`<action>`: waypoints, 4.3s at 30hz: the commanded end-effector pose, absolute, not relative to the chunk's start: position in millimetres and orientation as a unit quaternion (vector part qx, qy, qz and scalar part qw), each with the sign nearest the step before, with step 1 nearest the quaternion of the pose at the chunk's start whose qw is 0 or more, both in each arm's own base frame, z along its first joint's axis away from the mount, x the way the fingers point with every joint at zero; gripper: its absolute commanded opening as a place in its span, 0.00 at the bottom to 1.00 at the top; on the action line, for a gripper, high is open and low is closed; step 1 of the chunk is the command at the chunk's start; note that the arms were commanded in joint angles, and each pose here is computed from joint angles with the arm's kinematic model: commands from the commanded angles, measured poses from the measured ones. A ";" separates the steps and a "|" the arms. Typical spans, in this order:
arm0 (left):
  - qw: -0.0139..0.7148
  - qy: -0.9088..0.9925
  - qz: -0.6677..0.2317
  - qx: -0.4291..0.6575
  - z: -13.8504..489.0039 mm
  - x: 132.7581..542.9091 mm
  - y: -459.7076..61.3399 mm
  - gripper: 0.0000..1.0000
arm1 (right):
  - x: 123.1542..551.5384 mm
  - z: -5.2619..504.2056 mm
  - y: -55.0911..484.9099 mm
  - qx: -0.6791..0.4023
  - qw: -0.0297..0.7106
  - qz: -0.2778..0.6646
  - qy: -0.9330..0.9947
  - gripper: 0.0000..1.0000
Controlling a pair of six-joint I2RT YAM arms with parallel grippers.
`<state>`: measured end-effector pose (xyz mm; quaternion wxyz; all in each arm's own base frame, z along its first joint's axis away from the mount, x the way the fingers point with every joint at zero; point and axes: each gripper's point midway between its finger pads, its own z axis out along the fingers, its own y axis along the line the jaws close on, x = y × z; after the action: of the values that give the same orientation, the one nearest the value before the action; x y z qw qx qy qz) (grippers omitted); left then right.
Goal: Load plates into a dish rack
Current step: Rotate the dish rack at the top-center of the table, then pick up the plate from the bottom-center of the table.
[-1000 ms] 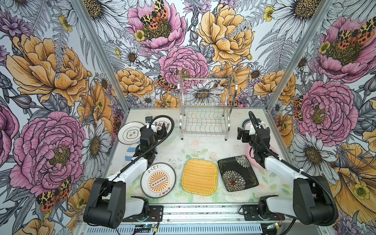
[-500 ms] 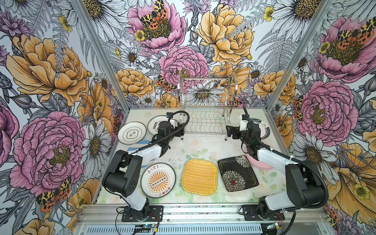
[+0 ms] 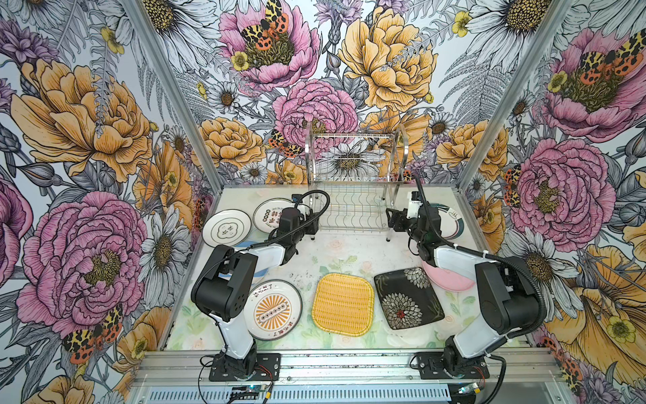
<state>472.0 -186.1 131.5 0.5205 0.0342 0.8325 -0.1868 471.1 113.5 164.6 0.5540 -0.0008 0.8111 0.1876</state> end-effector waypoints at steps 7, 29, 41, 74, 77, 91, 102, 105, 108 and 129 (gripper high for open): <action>0.537 0.815 -0.213 0.041 149.8 480.8 -202.1 0.32 | 485.5 169.2 122.1 -0.011 0.566 0.190 0.802 0.52; 0.519 0.824 -0.221 0.051 140.2 438.2 -222.6 0.01 | 474.9 154.6 125.5 -0.037 0.532 0.178 0.827 0.01; 0.510 0.832 -0.215 0.043 134.6 385.5 -215.1 0.00 | 450.2 144.5 129.1 -0.040 0.514 0.197 0.834 0.00; 0.497 0.850 -0.173 0.026 175.9 312.2 -183.8 0.67 | 381.1 170.2 125.4 -0.009 0.437 0.202 0.876 0.68; 0.465 0.866 -0.182 0.034 173.4 288.1 -185.0 0.67 | 352.6 165.1 129.6 0.011 0.406 0.235 0.883 0.70; 0.298 0.915 -0.270 0.018 121.3 209.8 -199.0 0.67 | 223.6 133.1 188.1 0.027 0.280 0.350 0.894 0.70; 0.212 0.933 -0.289 0.019 71.8 200.9 -201.6 0.67 | 198.7 115.4 219.0 0.011 0.244 0.334 0.910 0.72; 0.199 0.933 -0.298 0.020 63.3 203.3 -203.6 0.66 | 194.1 108.0 218.7 0.015 0.230 0.334 0.914 0.72; 0.191 0.930 -0.313 0.021 58.3 206.1 -207.3 0.65 | 189.1 100.6 215.8 0.020 0.221 0.334 0.916 0.72; 0.117 0.923 -0.365 0.015 19.6 201.0 -222.8 0.50 | 184.2 98.0 202.9 0.039 0.213 0.358 0.908 0.75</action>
<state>206.9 -221.9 25.9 0.1307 0.0181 0.9270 -0.3510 182.9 201.7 91.5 0.2085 0.0435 0.9144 0.3443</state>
